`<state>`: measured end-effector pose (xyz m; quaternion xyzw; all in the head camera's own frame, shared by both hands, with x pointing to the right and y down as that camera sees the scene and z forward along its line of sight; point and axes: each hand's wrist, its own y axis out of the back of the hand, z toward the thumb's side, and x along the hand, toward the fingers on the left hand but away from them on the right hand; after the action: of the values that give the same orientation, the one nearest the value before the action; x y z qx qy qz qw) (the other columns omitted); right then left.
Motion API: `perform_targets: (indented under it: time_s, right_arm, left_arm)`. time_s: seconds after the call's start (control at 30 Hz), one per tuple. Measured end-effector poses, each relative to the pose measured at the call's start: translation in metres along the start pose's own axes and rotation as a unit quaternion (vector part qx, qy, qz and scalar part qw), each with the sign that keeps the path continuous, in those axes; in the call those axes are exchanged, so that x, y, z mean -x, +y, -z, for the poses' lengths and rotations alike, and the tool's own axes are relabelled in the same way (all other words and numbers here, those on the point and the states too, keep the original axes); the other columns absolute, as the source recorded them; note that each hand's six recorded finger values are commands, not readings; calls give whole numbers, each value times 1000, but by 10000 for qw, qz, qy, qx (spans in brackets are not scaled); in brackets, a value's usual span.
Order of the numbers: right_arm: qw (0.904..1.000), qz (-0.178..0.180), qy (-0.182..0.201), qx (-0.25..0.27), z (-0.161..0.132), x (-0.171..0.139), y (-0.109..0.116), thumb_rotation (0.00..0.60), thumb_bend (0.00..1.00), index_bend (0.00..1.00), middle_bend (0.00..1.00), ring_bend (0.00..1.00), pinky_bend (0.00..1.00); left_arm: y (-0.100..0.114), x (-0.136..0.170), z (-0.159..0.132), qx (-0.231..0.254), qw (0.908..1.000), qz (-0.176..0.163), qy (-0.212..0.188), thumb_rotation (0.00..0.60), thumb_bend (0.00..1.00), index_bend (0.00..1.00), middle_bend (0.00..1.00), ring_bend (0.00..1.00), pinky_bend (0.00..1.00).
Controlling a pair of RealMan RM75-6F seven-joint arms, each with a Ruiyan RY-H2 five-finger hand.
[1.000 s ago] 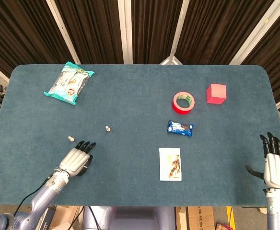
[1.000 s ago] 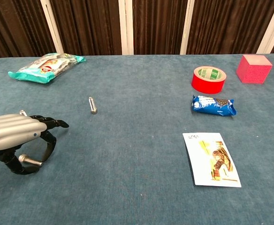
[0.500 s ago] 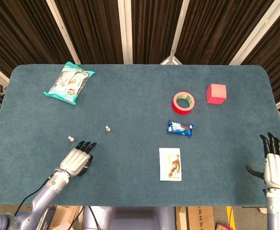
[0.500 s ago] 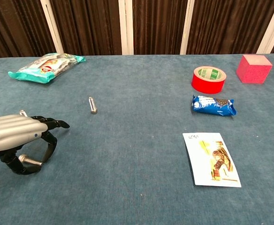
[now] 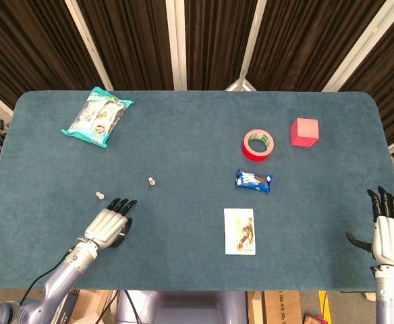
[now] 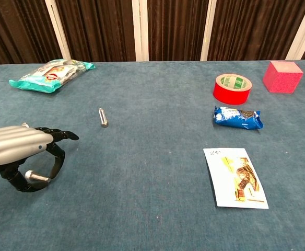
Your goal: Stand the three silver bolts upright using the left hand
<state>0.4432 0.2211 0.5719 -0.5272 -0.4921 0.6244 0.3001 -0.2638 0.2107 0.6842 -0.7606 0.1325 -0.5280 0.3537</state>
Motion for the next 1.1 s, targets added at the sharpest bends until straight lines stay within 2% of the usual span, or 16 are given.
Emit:
perform_targets:
  time_s: [0.33, 0.67, 0.97, 1.1]
  right_arm:
    - [10000, 13, -18, 13, 0, 0, 0, 600, 0, 134, 37, 0, 0]
    - [10000, 26, -41, 17, 0, 0, 0, 600, 0, 134, 37, 0, 0]
    - [10000, 60, -62, 30, 1, 0, 1, 600, 0, 134, 37, 0, 0]
    - [10000, 61, -72, 26, 1, 0, 0, 600, 0, 135, 37, 0, 0]
  left_arm:
    - [5, 2, -5, 653, 9976, -115, -180, 600, 582, 603, 19, 0, 0]
    - [5, 2, -9, 1398, 9891, -193, -419, 600, 582, 605, 21, 0, 0]
    - [0, 0, -11, 2224, 9728, -182, -625, 600, 581, 605, 20, 0, 0]
    - [-1, -1, -13, 2711, 9597, -162, -727, 600, 581, 606, 20, 0, 0]
